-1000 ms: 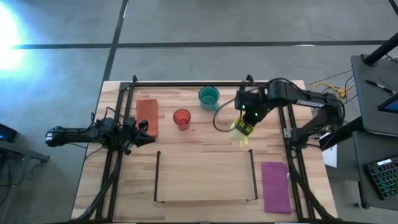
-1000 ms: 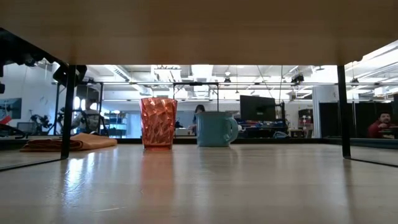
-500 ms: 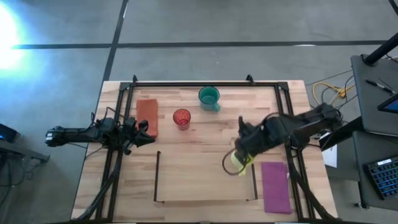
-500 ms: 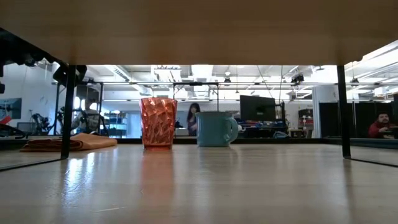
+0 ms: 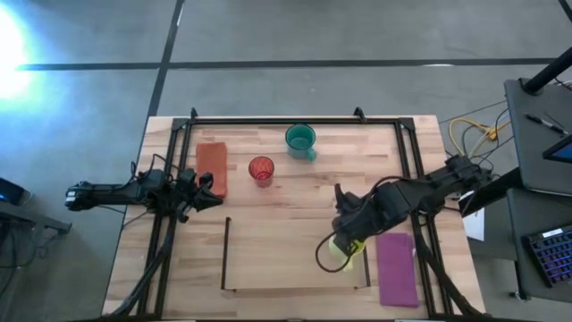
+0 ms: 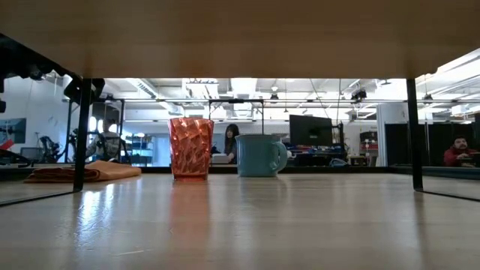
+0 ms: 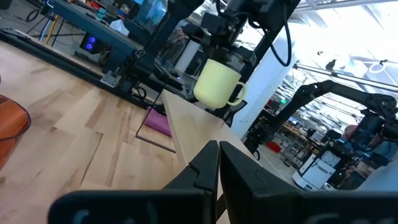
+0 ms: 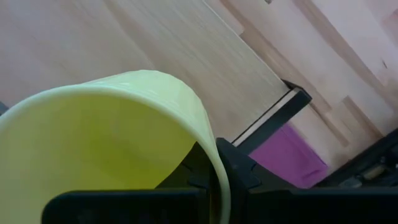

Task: Stack small to large cups/mugs on shelf
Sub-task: Put the yellow mug on the shelf

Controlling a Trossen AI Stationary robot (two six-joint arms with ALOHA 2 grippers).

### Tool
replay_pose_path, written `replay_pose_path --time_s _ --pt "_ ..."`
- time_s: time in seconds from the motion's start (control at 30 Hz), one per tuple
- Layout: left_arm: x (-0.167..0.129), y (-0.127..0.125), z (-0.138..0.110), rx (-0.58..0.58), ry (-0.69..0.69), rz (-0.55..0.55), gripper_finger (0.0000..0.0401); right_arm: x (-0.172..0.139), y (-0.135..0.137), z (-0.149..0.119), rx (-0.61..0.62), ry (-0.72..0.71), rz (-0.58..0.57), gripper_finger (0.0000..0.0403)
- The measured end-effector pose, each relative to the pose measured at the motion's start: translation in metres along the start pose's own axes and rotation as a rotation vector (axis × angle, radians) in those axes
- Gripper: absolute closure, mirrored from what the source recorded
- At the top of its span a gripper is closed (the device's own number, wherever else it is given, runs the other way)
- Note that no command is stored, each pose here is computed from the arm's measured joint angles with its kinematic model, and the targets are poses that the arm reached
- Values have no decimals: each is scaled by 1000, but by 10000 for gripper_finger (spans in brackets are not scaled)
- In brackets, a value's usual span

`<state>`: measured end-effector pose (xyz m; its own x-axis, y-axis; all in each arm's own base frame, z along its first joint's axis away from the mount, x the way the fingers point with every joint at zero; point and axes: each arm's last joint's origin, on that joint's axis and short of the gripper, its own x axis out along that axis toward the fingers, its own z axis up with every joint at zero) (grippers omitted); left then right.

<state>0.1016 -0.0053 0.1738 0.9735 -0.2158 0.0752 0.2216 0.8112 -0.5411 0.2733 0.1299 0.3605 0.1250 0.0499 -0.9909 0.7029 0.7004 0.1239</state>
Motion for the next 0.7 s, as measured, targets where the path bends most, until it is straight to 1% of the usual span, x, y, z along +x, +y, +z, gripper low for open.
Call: replay_pose_path --time_s 0.3,0.4,0.6,0.7 --pt "0 0 0 0 0 0 401 15 2 -10 -27 18 -49 391" --pt "0 0 0 0 0 0 401 15 3 -10 -36 8 -42 390" --pt "0 0 0 0 0 0 401 17 12 -10 -67 -17 25 390" --pt "0 0 0 0 0 0 401 20 14 -10 -72 -15 16 390"
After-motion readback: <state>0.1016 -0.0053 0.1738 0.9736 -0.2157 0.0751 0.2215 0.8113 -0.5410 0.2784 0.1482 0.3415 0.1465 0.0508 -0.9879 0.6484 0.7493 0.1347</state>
